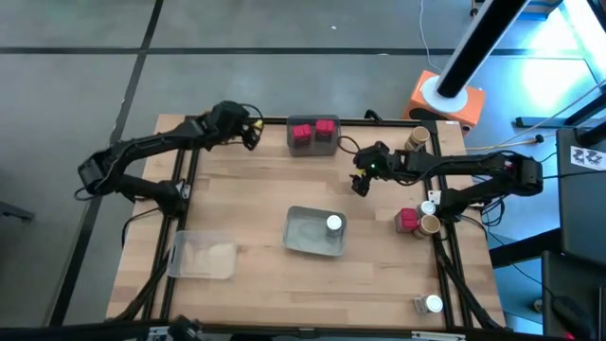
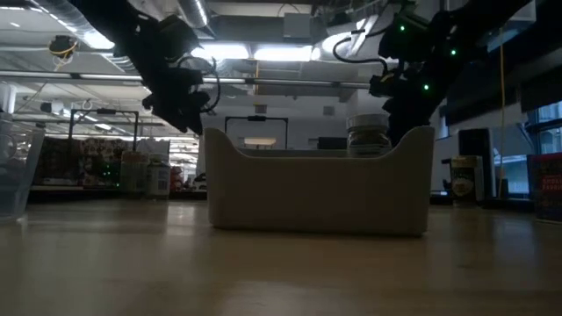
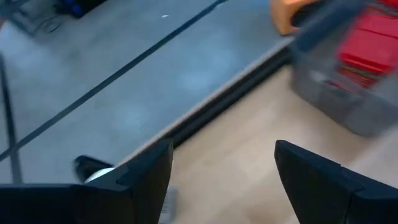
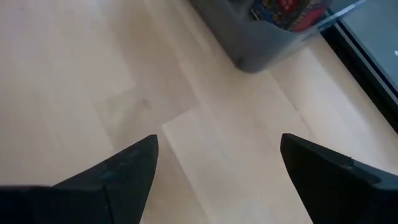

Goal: Sort spices by type
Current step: Put the left white seasoning bottle into the gray bin

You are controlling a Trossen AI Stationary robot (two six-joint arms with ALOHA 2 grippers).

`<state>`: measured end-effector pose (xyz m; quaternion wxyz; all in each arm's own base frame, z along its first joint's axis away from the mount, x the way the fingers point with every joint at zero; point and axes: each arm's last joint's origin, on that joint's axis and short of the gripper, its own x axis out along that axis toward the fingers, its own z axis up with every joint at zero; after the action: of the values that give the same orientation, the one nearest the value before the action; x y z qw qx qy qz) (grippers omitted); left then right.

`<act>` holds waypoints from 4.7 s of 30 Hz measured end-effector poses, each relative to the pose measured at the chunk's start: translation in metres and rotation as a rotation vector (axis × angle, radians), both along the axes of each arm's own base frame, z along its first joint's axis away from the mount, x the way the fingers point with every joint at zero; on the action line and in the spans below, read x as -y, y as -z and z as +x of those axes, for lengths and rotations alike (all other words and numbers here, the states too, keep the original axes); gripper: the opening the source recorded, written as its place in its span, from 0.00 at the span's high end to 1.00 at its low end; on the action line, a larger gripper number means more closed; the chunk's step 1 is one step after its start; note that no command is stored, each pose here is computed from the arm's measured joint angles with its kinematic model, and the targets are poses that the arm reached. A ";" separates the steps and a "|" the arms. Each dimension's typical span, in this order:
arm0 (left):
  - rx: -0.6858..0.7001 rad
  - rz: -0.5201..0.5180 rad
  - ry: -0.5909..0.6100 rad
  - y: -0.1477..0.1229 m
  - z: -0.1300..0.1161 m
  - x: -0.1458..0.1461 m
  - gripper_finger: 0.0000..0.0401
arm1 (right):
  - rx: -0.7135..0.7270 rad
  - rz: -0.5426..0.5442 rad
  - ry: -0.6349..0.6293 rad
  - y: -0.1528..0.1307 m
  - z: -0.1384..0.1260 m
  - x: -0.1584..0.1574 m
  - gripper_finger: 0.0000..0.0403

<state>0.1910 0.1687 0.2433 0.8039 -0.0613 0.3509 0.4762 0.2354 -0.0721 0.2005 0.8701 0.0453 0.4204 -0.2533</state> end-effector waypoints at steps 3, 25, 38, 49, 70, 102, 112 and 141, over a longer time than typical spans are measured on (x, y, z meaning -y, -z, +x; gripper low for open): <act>-0.004 -0.007 -0.059 -0.007 -0.009 -0.011 0.34 | 0.030 -0.011 0.012 0.004 -0.001 0.004 0.16; -0.190 -0.213 -0.255 0.007 -0.028 -0.066 0.34 | 0.069 -0.027 -0.004 0.010 -0.001 0.005 0.16; -0.259 -0.247 -0.279 0.027 -0.028 -0.079 0.34 | 0.072 -0.023 0.001 0.010 -0.001 0.005 0.16; -0.259 -0.252 -0.211 0.021 -0.021 -0.067 0.34 | 0.072 -0.022 0.001 0.010 -0.001 0.005 0.16; -0.248 -0.301 -0.174 0.016 -0.037 -0.070 0.34 | 0.074 -0.017 -0.005 0.010 -0.001 0.005 0.16; -0.355 -0.433 -0.038 0.043 -0.021 -0.064 0.53 | 0.071 -0.019 -0.011 0.010 -0.001 0.005 0.16; -0.359 -0.289 0.211 0.011 0.009 -0.021 0.53 | 0.071 -0.019 -0.012 0.010 -0.001 0.005 0.16; -0.154 -0.092 0.834 -0.022 0.102 0.134 0.52 | 0.086 -0.027 -0.039 0.008 0.001 0.005 0.16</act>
<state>0.2926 0.0343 0.2655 0.8956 0.0860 0.4255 0.0971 0.2362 -0.0766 0.1921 0.8927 0.0362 0.3798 -0.2396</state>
